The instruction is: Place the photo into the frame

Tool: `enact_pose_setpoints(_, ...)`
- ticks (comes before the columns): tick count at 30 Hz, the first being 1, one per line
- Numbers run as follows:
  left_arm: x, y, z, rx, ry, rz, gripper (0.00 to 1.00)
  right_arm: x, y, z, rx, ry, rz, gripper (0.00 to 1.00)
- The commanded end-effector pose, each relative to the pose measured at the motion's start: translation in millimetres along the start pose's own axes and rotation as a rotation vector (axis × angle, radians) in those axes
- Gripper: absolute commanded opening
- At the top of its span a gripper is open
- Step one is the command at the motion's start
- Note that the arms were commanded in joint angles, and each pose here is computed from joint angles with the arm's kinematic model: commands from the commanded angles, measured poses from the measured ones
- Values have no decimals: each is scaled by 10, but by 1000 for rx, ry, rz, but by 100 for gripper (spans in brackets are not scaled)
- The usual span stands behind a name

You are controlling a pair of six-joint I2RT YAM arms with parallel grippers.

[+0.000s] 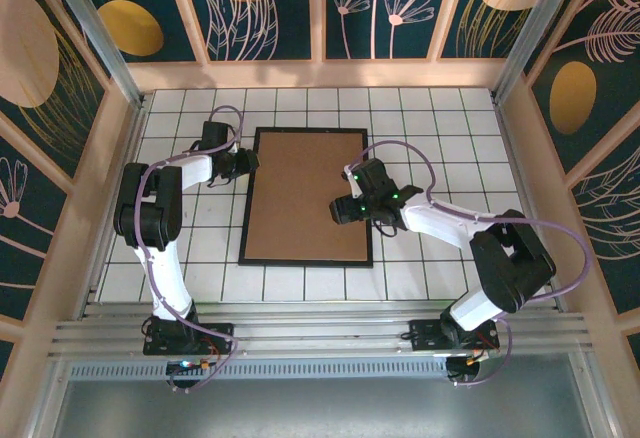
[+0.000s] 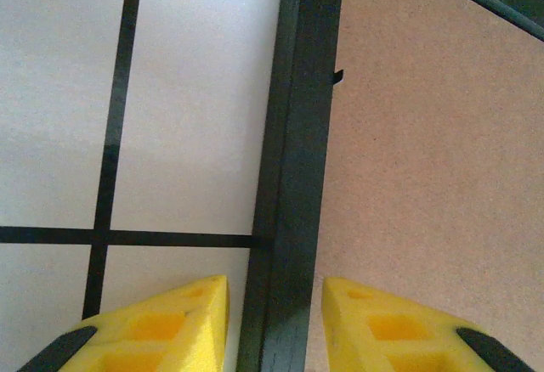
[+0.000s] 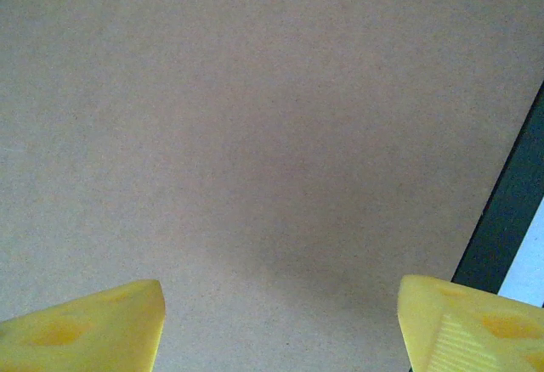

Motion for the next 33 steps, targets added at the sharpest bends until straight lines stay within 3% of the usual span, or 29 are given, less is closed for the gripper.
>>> enact_pose_setpoints(1,-13,-47,22,11,-10,27,36,-37,-15,56,-16,24,6,73)
enact_pose_setpoints(24,-23,-69,-4,62,10,51,29,1,-49,142,-39,81,37,73)
enact_pose_setpoints(33,-27,-45,-16,82,17,59,30,188,18,597,-111,387,62,77)
Point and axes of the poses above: each hand's point on the last joint's axis, 136 mm out from that joint toward the fingers, its own y axis back along the fingers, its own z axis along the line the jaws close on, x = y × z, the point moved 6 cm from there along y, back along the fingers, and after that the axes turned 6 degrees about y, right-handed, at the moved point
